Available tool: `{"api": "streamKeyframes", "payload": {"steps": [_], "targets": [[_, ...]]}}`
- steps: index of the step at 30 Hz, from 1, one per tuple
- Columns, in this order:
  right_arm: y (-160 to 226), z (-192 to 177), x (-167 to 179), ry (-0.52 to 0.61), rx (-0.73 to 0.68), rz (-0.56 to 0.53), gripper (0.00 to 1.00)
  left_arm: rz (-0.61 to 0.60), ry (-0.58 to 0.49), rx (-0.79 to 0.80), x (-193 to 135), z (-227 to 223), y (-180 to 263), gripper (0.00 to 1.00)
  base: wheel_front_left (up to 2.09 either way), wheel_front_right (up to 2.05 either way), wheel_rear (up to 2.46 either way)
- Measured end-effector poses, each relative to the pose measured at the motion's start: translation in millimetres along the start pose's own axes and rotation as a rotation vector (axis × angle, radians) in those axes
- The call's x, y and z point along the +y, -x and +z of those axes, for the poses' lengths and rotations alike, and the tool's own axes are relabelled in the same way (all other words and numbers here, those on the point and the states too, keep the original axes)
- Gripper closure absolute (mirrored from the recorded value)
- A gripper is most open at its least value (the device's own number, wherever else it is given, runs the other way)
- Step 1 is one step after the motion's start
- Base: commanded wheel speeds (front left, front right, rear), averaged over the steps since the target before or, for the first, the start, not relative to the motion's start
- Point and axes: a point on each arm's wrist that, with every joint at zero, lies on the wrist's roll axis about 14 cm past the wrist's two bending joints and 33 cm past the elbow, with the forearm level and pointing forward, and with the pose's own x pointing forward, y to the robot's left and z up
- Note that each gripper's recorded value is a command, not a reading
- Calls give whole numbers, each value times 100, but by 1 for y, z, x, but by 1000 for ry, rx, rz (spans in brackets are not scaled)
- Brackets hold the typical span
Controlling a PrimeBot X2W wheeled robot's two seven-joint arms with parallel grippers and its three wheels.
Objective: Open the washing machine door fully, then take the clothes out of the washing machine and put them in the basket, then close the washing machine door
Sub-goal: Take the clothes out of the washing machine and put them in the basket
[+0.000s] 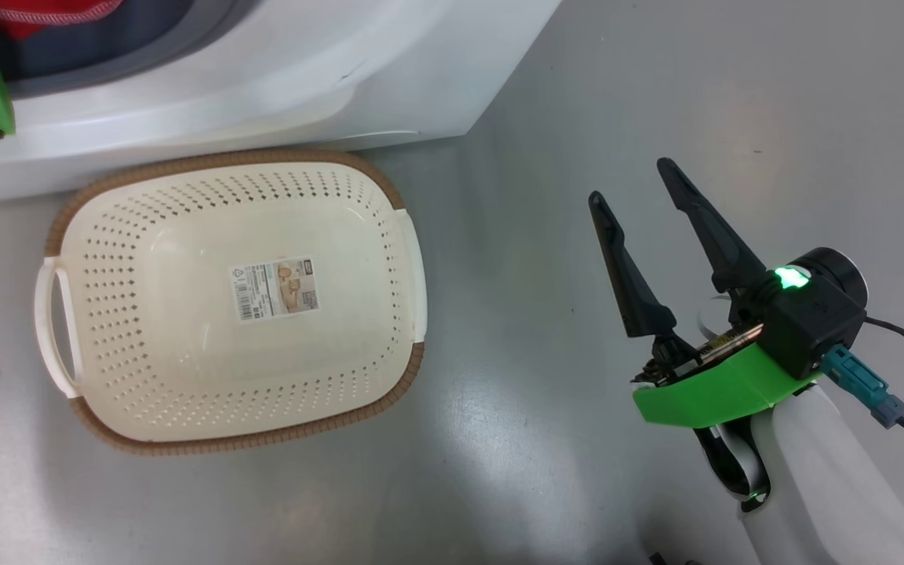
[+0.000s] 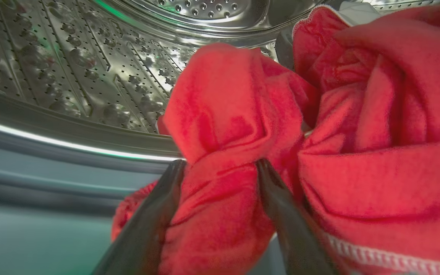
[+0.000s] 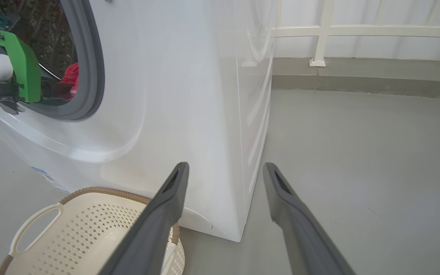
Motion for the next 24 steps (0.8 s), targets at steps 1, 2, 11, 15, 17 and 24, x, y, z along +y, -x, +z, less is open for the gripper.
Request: {"api": "streamKeyframes", "payload": {"steps": [1, 2, 11, 15, 17, 24], "targets": [[0, 0, 0, -1, 0, 0, 0, -1, -4, 4, 0, -1, 0, 100, 0, 0, 0], [0, 0, 0, -1, 0, 1, 0, 0, -5, 7, 1, -1, 0, 100, 0, 0, 0], [-1, 0, 2, -11, 0, 4, 0, 3, -28, -75, 5, 13, 2, 100, 0, 0, 0], [-1, 1, 2, -11, -5, 5, 0, -4, -24, -178, 5, 35, 6, 100, 0, 0, 0], [-1, 3, 3, -10, -8, 6, 0, -12, -9, -237, 5, 46, 10, 100, 0, 0, 0], [-2, 10, 3, -9, -26, 4, 0, -7, 42, -345, 12, 55, 25, 100, 0, 0, 0]]}}
